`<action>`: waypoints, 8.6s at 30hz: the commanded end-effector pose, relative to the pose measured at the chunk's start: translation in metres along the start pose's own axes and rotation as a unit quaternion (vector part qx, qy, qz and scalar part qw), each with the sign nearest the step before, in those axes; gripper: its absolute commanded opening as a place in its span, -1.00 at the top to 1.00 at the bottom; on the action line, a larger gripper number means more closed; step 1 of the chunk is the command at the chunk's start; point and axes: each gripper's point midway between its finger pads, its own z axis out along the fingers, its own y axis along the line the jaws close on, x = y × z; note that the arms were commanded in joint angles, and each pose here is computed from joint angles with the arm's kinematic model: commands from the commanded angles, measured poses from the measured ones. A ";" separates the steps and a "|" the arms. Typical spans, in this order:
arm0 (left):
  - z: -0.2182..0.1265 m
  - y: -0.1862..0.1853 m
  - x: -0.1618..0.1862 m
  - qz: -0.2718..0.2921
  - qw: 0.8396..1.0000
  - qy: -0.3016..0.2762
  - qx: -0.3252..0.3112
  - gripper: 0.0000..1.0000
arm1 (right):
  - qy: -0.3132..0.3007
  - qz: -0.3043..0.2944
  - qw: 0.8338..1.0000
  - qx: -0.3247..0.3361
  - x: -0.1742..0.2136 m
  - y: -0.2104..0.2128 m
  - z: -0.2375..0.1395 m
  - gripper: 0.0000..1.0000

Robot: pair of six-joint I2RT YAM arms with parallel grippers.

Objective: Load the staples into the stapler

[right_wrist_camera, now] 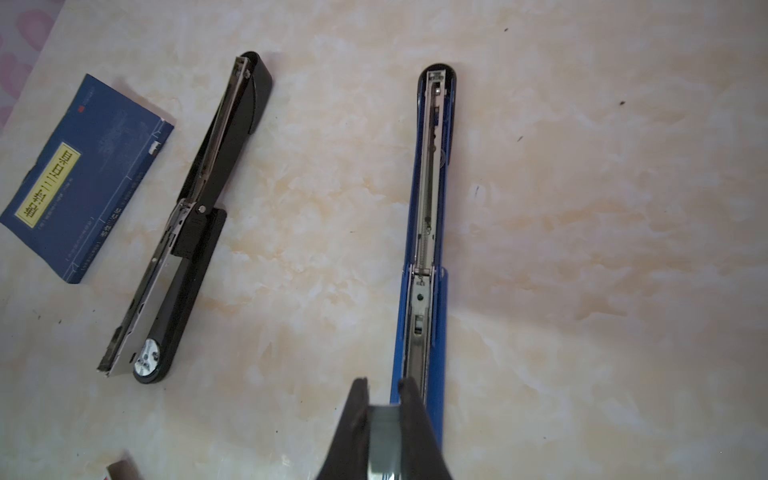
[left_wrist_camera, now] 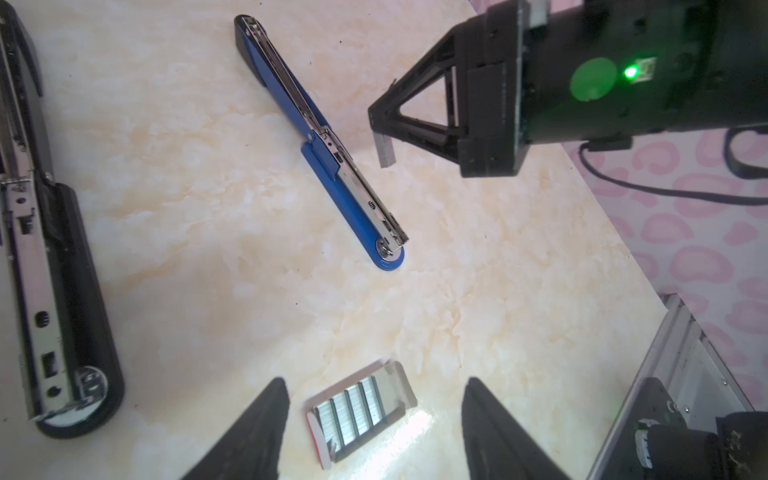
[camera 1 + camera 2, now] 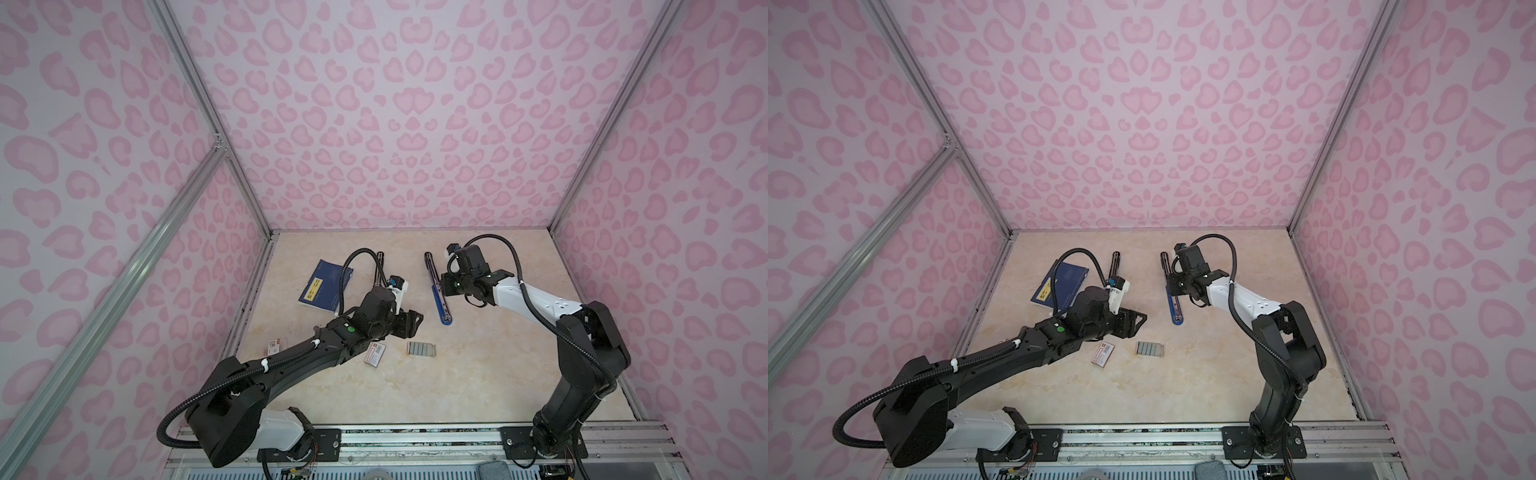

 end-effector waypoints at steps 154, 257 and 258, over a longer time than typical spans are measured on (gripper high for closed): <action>0.008 -0.001 0.027 -0.029 0.999 0.018 0.010 -0.29 | 0.062 -0.029 0.997 0.045 0.051 -0.005 0.012 0.45; 0.013 0.007 0.041 -0.039 0.999 0.036 0.000 -0.29 | 0.097 -0.007 0.994 0.042 0.048 -0.015 0.023 0.49; 0.012 0.007 0.040 -0.040 0.999 0.036 0.000 -0.28 | 0.098 -0.008 0.994 0.042 0.047 -0.015 0.025 0.49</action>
